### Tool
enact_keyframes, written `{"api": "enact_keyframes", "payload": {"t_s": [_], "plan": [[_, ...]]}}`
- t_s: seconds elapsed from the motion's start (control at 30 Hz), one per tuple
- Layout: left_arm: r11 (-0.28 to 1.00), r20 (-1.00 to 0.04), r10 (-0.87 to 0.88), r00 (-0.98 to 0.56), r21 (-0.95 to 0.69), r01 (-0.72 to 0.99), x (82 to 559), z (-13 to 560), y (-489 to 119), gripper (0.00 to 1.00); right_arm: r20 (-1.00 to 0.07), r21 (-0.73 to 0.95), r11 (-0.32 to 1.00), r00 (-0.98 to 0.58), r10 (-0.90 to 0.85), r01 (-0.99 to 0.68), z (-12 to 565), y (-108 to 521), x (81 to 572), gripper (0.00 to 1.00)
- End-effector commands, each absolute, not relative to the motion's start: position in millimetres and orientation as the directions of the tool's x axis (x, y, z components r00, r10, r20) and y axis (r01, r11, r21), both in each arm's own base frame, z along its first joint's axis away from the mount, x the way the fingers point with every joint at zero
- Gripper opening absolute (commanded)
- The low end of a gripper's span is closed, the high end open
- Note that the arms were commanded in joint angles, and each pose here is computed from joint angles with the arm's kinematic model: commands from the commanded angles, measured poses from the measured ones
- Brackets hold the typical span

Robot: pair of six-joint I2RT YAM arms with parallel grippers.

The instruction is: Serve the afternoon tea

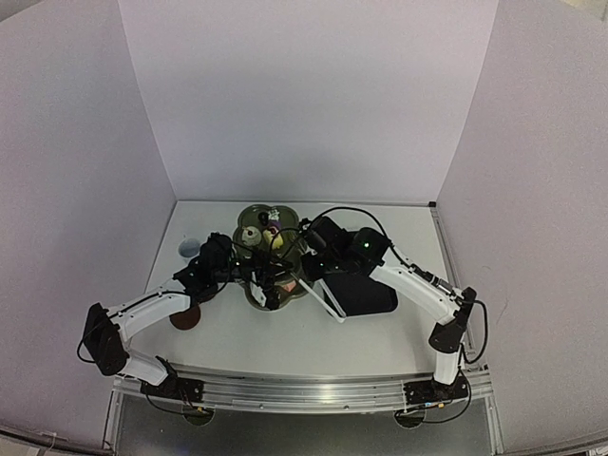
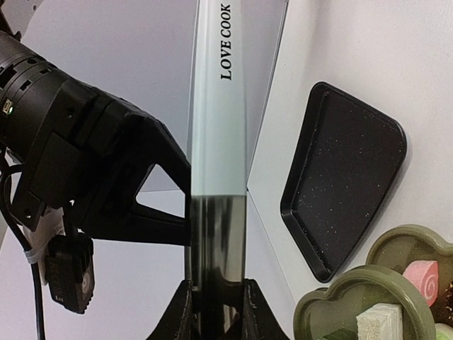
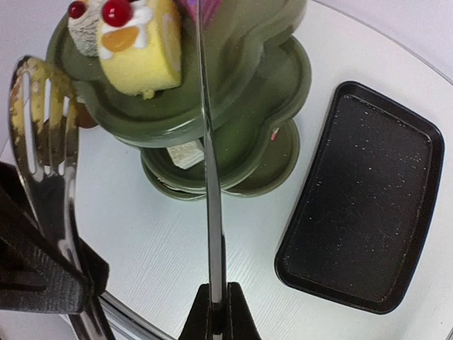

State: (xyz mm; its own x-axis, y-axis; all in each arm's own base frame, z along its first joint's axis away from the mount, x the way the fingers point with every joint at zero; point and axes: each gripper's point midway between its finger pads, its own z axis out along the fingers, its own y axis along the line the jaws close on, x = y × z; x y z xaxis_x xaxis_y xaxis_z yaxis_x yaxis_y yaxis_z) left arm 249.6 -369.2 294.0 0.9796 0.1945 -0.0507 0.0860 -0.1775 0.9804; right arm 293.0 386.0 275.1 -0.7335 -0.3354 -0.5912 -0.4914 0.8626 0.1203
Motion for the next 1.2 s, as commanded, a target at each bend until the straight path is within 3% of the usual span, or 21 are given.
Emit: {"api": "enact_keyframes", "payload": {"t_s": [0.0, 0.3, 0.33, 0.53, 0.63, 0.77, 0.9, 1.03, 1.17], "plan": [[-0.094, 0.029, 0.105, 0.994, 0.995, -0.019, 217.9, 335.1, -355.5, 0.00, -0.683, 0.022, 0.949, -0.698, -0.215, -0.314, 309.8, 326.0, 310.9, 0.00], [-0.098, 0.049, 0.094, 0.994, 0.994, -0.040, 211.8, 336.1, -352.0, 0.02, -0.714, 0.074, 0.953, -0.683, -0.154, -0.292, 328.3, 315.8, 306.6, 0.00], [-0.094, 0.058, 0.095, 0.994, 0.994, -0.049, 212.3, 337.0, -352.2, 0.08, -0.712, 0.101, 0.940, -0.684, -0.160, -0.325, 329.7, 323.5, 304.2, 0.00], [-0.025, 0.107, 0.134, 0.985, 0.994, -0.104, 217.9, 356.5, -351.4, 0.76, -0.716, 0.251, 0.842, -0.677, -0.171, -0.477, 349.2, 359.8, 288.1, 0.00], [0.006, 0.109, 0.158, 0.981, 0.994, -0.111, 218.2, 367.1, -347.4, 0.93, -0.740, 0.268, 0.831, -0.656, -0.147, -0.488, 366.6, 359.1, 287.3, 0.00], [0.012, 0.089, 0.174, 0.981, 0.996, -0.093, 210.0, 373.0, -336.9, 0.99, -0.783, 0.267, 0.842, -0.615, -0.095, -0.470, 391.5, 349.7, 290.9, 0.00], [0.019, 0.037, 0.257, 0.966, 0.999, -0.043, 215.2, 375.8, -325.2, 0.99, -0.836, 0.214, 0.916, -0.548, -0.008, -0.339, 411.0, 314.1, 309.6, 0.00], [0.103, -0.092, 0.366, 0.926, 0.993, 0.058, 230.6, 394.7, -313.7, 0.99, -0.842, 0.233, 0.960, -0.527, 0.119, -0.156, 414.2, 261.0, 337.3, 0.00], [0.232, -0.263, 0.474, 0.841, 0.958, 0.168, 251.9, 421.6, -297.7, 1.00, -0.800, 0.186, 0.982, -0.583, 0.143, -0.014, 371.0, 214.3, 369.1, 0.00]]}}
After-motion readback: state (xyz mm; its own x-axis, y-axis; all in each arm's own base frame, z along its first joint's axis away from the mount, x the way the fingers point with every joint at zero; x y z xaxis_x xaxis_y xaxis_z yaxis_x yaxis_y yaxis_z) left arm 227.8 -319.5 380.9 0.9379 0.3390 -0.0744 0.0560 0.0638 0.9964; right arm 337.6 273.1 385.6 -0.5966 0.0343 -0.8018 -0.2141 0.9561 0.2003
